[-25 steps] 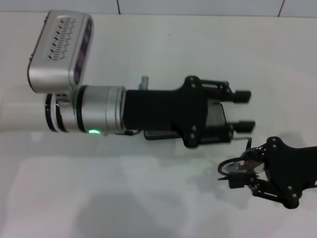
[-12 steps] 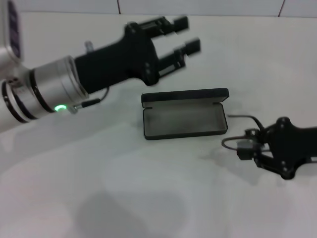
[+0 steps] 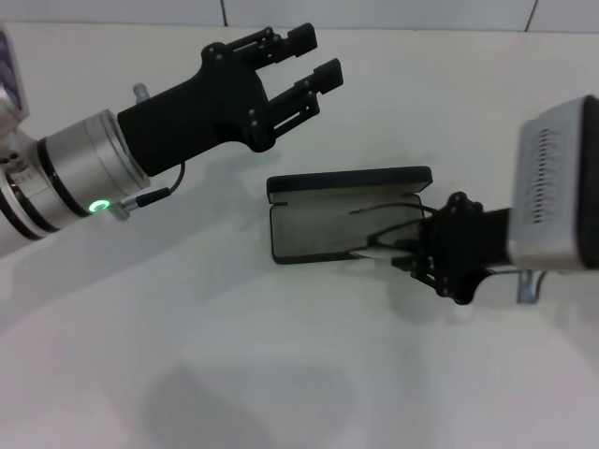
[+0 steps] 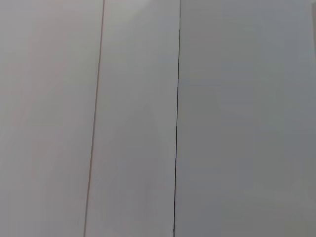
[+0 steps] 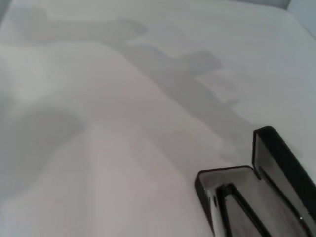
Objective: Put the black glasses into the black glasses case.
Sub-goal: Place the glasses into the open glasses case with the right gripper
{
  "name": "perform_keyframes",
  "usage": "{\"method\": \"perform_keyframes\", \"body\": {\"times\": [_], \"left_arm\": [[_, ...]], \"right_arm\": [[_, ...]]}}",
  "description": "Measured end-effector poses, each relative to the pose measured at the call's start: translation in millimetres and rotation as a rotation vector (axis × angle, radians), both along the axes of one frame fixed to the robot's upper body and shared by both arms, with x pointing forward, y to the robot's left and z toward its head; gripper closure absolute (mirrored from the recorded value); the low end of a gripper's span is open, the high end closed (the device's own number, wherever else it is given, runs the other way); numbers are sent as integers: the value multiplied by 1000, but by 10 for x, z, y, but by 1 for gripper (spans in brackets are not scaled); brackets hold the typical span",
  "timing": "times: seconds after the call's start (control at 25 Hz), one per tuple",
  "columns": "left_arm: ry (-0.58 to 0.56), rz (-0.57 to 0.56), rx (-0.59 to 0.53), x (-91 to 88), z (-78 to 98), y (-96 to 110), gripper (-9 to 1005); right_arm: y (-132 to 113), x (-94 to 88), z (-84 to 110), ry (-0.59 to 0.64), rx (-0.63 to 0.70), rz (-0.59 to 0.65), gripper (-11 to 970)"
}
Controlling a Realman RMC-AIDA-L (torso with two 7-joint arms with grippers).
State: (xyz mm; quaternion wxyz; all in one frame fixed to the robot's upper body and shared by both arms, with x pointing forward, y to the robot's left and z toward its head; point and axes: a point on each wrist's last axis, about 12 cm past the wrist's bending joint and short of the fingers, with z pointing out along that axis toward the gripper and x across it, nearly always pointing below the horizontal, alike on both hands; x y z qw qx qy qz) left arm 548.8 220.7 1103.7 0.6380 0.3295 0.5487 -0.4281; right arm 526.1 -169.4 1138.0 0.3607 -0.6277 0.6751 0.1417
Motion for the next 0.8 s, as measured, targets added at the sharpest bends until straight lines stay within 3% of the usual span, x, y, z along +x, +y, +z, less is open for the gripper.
{"method": "perform_keyframes", "body": {"times": [0.36,0.8], "left_arm": [[8,13,-5,15,-7,7,495],[-14,224,-99,123,76,320,495]], "right_arm": [[219,11,-21,-110,-33,1,851],[359,56,-237,-182,-78,3,851]]}}
